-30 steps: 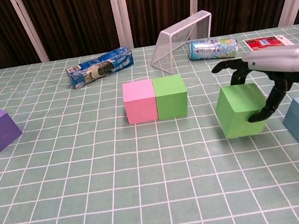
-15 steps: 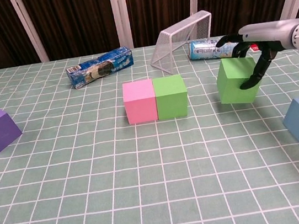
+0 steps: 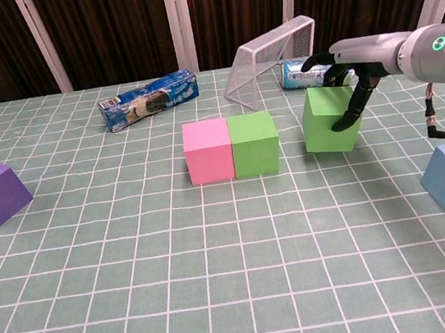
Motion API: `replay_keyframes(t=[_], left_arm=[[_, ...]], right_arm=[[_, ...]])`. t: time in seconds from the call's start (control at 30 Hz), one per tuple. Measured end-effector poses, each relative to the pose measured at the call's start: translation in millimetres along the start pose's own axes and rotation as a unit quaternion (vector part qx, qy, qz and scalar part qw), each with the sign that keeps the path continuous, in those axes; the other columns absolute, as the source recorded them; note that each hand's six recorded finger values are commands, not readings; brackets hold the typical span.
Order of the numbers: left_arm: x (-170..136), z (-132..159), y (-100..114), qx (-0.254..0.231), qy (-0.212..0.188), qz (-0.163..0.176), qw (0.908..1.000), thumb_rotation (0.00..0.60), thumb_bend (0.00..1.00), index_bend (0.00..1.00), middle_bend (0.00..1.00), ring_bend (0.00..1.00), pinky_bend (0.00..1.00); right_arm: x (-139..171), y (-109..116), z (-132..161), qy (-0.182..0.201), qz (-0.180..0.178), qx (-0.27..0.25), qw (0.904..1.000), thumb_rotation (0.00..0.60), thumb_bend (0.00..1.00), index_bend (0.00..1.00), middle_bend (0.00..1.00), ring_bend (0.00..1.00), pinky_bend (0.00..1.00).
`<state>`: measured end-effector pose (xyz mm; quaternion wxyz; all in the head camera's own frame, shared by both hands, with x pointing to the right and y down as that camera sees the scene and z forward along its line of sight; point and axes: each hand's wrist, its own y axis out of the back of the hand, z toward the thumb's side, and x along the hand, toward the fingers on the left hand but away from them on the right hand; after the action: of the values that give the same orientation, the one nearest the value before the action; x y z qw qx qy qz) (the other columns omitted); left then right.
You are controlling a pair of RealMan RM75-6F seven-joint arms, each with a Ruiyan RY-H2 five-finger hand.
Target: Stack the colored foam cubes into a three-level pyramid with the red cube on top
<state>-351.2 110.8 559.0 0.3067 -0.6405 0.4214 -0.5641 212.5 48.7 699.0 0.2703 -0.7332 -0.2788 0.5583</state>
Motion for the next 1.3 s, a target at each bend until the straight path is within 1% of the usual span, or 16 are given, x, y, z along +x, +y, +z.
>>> replay_keyframes(t=[0.3, 0.9, 1.1, 1.3], left_arm=[[2, -3, 2, -0.006, 0.005, 0.001, 1.0000, 0.600, 0.11, 0.00, 0.01, 0.01, 0.04], [5, -6, 1, -0.004, 0.011, 0.000, 0.9999, 0.600, 0.11, 0.00, 0.01, 0.01, 0.04], [6, -7, -1, -0.004, 0.014, -0.002, 0.9999, 0.600, 0.11, 0.00, 0.01, 0.01, 0.04], [7, -7, 0, -0.006, 0.015, 0.000, 0.9999, 0.600, 0.11, 0.00, 0.01, 0.01, 0.04]], right_arm=[[-6, -6, 16, 0.016, 0.012, -0.001, 0.9998, 0.600, 0.24, 0.00, 0.46, 0.28, 0.06], [-16, -6, 29, 0.068, 0.011, 0.010, 0.9976, 0.600, 0.24, 0.00, 0.46, 0.28, 0.06], [-19, -7, 30, 0.076, 0.013, 0.012, 0.9970, 0.600, 0.24, 0.00, 0.46, 0.28, 0.06], [-23, -9, 33, 0.083, 0.018, 0.026, 0.9961, 0.600, 0.24, 0.00, 0.46, 0.28, 0.06]])
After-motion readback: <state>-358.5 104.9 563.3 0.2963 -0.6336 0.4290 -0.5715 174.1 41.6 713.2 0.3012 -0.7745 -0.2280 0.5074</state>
